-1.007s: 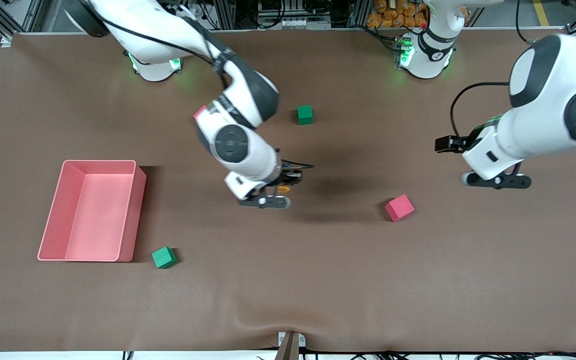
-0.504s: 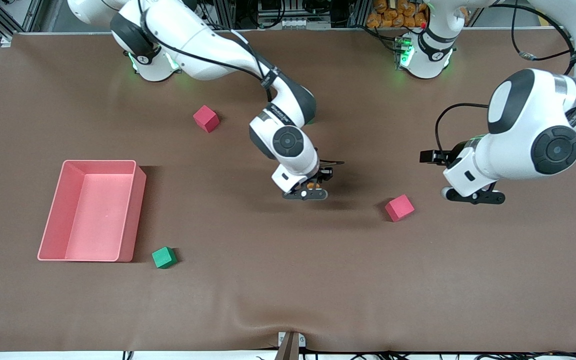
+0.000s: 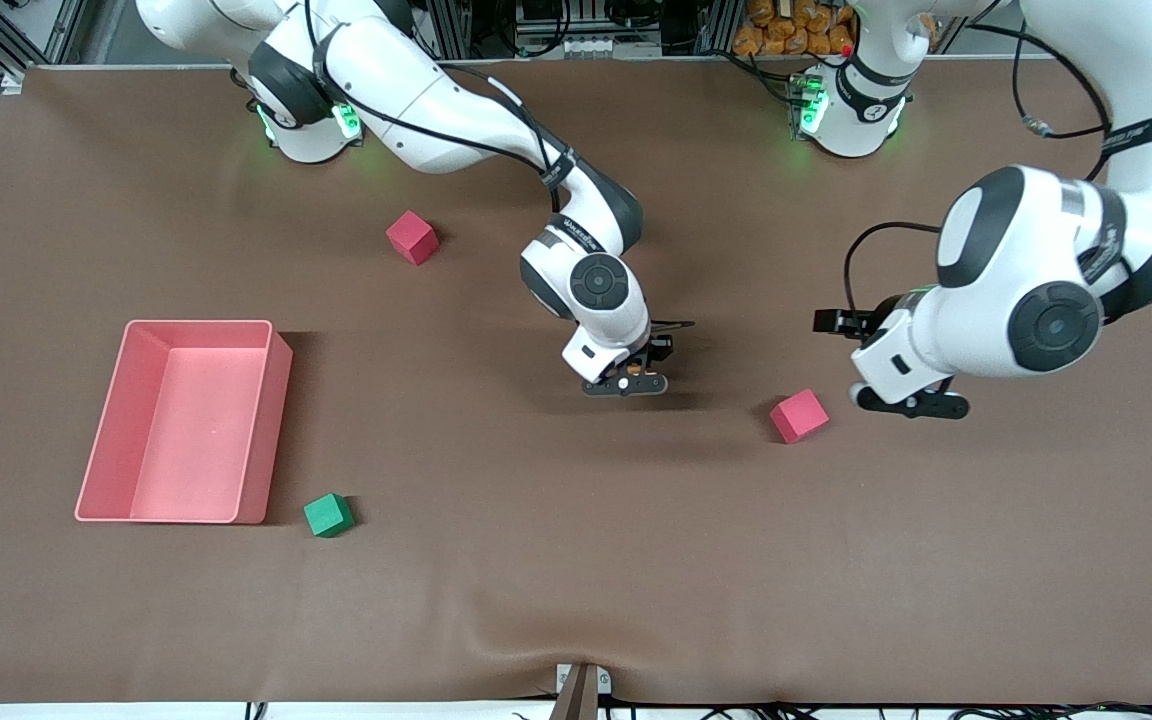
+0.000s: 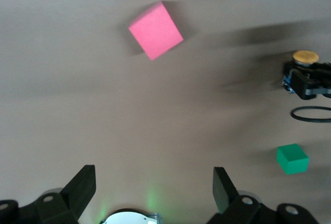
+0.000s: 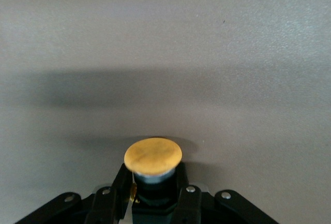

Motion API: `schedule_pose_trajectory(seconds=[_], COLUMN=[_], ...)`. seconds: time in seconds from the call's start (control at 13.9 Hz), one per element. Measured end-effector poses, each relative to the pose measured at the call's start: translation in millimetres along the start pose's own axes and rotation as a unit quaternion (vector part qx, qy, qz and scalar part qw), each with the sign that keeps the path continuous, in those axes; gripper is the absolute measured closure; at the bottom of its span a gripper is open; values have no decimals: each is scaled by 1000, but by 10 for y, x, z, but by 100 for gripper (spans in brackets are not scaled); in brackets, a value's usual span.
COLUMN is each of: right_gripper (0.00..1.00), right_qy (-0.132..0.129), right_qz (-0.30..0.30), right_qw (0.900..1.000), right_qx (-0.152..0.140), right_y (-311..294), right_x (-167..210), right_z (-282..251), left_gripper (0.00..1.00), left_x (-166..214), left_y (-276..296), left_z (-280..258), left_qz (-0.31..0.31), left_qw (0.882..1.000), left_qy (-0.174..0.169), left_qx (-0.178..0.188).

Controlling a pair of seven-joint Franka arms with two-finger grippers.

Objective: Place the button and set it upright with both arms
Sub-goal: 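Hold the button with the right gripper while the left gripper approaches, then grasp the button with the left gripper while the right gripper releases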

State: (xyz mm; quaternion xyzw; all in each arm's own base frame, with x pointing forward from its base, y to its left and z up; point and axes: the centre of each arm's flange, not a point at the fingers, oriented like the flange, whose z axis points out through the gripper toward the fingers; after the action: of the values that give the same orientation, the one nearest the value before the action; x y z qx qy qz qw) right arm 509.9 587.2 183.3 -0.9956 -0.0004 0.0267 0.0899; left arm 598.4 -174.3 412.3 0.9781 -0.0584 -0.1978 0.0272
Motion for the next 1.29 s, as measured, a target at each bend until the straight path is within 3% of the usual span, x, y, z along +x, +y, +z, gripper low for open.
schedule_pose_trajectory(seconds=[0.22, 0.29, 0.43, 0.65, 0.72, 0.86, 1.29], right_gripper=[61, 56, 37, 5, 0, 0, 0], right_qy=[3, 7, 16, 9, 12, 8, -65], right_qz=[-2, -6, -7, 1, 7, 23, 79], right_qw=[1000, 1000, 1000, 1000, 1000, 1000, 995], right_qx=[-2, -6, -7, -17, -14, -11, -4], right_y=[-11, -6, 5, 56, 89, 223, 1058], right_x=[-3, 9, 67, 195, 285, 463, 953], right_z=[-3, -10, -72, -330, -516, -959, -1931], left_gripper=[0, 0, 0, 0, 0, 0, 0], left_x=[98, 120, 142, 137, 144, 197, 361], left_y=[31, 46, 128, 410, 501, 612, 1109], left_z=[184, 230, 309, 440, 485, 557, 856], left_qz=[2, 3, 4, -4, -3, -1, -35], left_qw=[1000, 1000, 1000, 999, 999, 999, 999], left_qy=[-17, -21, -29, -40, -40, -32, -27], left_qx=[-7, -7, -9, -7, -5, -10, -23])
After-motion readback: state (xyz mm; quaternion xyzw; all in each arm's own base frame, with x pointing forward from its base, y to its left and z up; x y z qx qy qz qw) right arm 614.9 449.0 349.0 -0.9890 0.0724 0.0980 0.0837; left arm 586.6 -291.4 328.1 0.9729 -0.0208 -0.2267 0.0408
